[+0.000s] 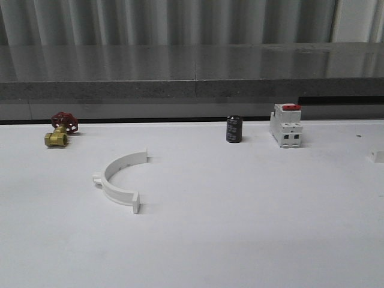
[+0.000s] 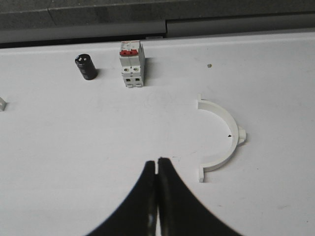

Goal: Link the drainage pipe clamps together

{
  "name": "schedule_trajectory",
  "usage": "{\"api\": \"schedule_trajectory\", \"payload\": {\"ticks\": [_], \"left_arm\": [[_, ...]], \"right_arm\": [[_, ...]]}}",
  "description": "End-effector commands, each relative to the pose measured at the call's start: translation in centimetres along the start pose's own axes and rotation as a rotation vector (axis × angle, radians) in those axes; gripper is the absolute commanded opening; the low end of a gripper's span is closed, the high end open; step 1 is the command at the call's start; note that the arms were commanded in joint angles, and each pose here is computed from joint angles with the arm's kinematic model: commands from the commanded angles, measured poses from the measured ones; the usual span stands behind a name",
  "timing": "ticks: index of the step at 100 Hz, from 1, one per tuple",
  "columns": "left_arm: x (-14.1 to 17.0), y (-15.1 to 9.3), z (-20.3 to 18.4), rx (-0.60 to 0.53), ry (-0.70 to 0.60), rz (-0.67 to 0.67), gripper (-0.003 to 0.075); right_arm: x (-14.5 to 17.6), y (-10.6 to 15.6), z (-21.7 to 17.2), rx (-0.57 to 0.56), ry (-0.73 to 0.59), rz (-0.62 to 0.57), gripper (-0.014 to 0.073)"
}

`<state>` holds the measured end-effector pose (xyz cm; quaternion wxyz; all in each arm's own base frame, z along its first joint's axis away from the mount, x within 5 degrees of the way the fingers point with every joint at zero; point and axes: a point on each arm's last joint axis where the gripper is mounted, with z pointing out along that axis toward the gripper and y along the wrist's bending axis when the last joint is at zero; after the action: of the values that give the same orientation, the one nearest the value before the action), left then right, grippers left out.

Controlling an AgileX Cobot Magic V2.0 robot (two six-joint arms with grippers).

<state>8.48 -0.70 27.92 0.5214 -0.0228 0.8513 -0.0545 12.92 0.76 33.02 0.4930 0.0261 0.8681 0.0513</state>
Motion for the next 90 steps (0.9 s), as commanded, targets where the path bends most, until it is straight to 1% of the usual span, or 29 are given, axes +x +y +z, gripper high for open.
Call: {"api": "schedule_trajectory", "payload": {"ticks": [1, 10, 26, 33, 40, 45, 47, 52, 54, 57, 64, 70, 81, 90], "left_arm": [[-1.4, -0.3, -0.3, 0.024, -0.093, 0.008, -0.002], [-1.4, -0.3, -0.3, 0.024, -0.093, 0.008, -0.002], [-1.4, -0.3, -0.3, 0.024, -0.093, 0.008, -0.002], [-1.4, -0.3, -0.3, 0.024, -0.093, 0.008, -0.002], [-1.4, -0.3, -0.3, 0.024, -0.093, 0.008, -0.002], [-1.4, -0.3, -0.3, 0.024, -0.093, 0.008, -0.002], [-1.4, -0.3, -0.3, 0.024, -0.093, 0.008, -0.002], [-1.4, -0.3, -0.3, 0.024, -0.093, 0.008, -0.0021], [-1.4, -0.3, -0.3, 0.024, -0.093, 0.008, -0.002], [-1.4, -0.3, -0.3, 0.024, -0.093, 0.008, -0.002], [-1.4, -0.3, -0.3, 0.024, -0.093, 0.008, -0.002], [-1.4, -0.3, -0.3, 0.024, -0.093, 0.008, -0.002], [-1.4, -0.3, -0.3, 0.024, -0.093, 0.008, -0.002], [-1.4, -0.3, -0.3, 0.024, -0.093, 0.008, -0.002]], "right_arm": [[-2.4, 0.2, 1.2, 0.0, -0.039, 0.007, -0.0067], [-2.8, 0.1, 3.0, 0.005, -0.007, 0.01, -0.0067], [-2.4, 0.0, 5.8, 0.017, 0.089, 0.013, -0.0063], [-2.1, -0.1, 6.5, 0.02, 0.128, 0.014, -0.0032], [-1.8, -0.1, 6.9, 0.023, 0.161, 0.015, 0.0062], [-1.6, -0.1, 7.0, 0.025, 0.178, 0.015, 0.0175], [-1.6, -0.1, 7.0, 0.025, 0.182, 0.015, 0.0206], [-1.5, -0.1, 6.9, 0.025, 0.191, 0.015, 0.0333], [-1.5, -0.1, 6.9, 0.026, 0.195, 0.015, 0.0363], [-1.4, -0.1, 6.9, 0.026, 0.2, 0.015, 0.0433], [-1.3, -0.1, 6.9, 0.026, 0.211, 0.017, 0.0534], [-1.4, -0.1, 6.9, 0.025, 0.208, 0.017, 0.0565], [-2.1, -0.3, 6.9, 0.033, 0.204, 0.023, 0.0563], [-3.5, -1.0, 7.3, 0.067, 0.194, 0.048, 0.0563]]}}
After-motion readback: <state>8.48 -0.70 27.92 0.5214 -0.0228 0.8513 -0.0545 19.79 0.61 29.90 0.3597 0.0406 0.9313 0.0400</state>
